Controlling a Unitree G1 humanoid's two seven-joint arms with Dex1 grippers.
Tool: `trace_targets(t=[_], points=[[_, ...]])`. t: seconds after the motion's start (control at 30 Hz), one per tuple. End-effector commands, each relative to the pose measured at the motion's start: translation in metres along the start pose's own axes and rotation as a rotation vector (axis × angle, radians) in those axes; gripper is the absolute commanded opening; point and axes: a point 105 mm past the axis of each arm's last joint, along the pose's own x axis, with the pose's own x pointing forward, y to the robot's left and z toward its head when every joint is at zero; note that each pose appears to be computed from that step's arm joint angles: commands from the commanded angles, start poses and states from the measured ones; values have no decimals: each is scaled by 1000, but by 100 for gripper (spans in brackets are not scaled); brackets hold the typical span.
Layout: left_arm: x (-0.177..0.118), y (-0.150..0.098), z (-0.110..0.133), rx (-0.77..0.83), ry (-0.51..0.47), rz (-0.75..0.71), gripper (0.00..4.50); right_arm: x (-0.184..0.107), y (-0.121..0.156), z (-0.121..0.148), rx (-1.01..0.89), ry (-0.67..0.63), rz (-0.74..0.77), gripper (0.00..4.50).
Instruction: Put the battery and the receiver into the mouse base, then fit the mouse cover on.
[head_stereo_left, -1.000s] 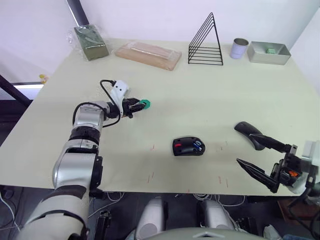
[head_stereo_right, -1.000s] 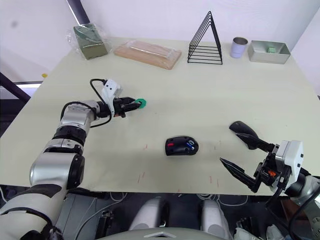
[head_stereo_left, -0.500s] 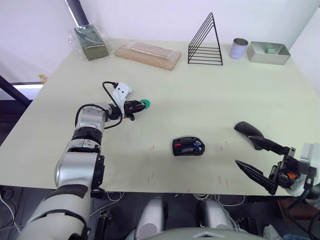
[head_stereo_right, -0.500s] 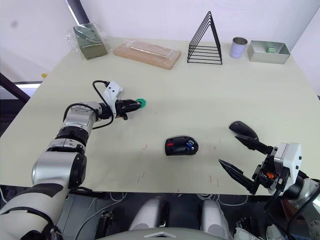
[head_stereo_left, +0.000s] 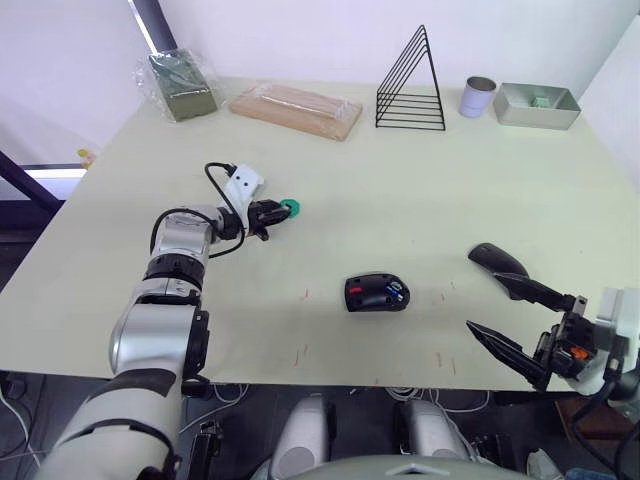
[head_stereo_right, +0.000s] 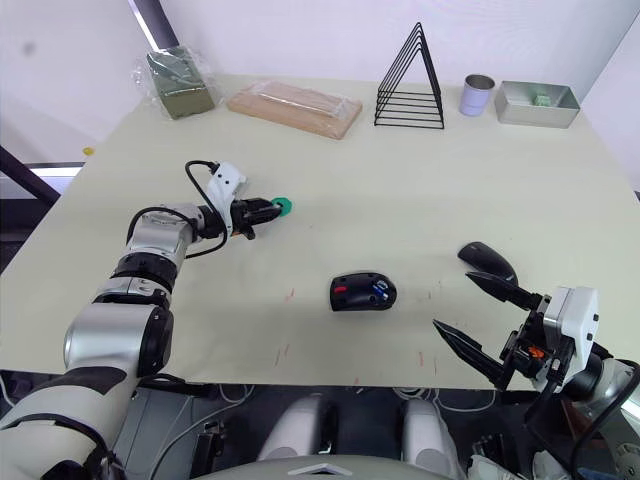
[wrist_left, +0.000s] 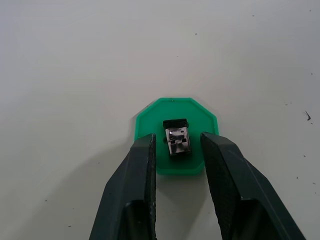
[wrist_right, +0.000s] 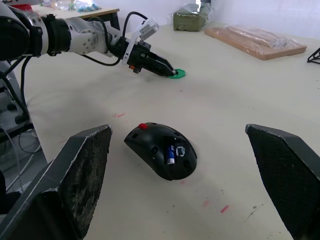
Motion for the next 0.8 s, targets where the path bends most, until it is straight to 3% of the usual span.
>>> trace_targets(t=[0.03,0.8], points=[[-1,4,8,22,-12,14,153,1,5,9,-33,-28,15,450],[1,1,4,36,-9,2,153,-5,7,7,-35,-7,3,450]])
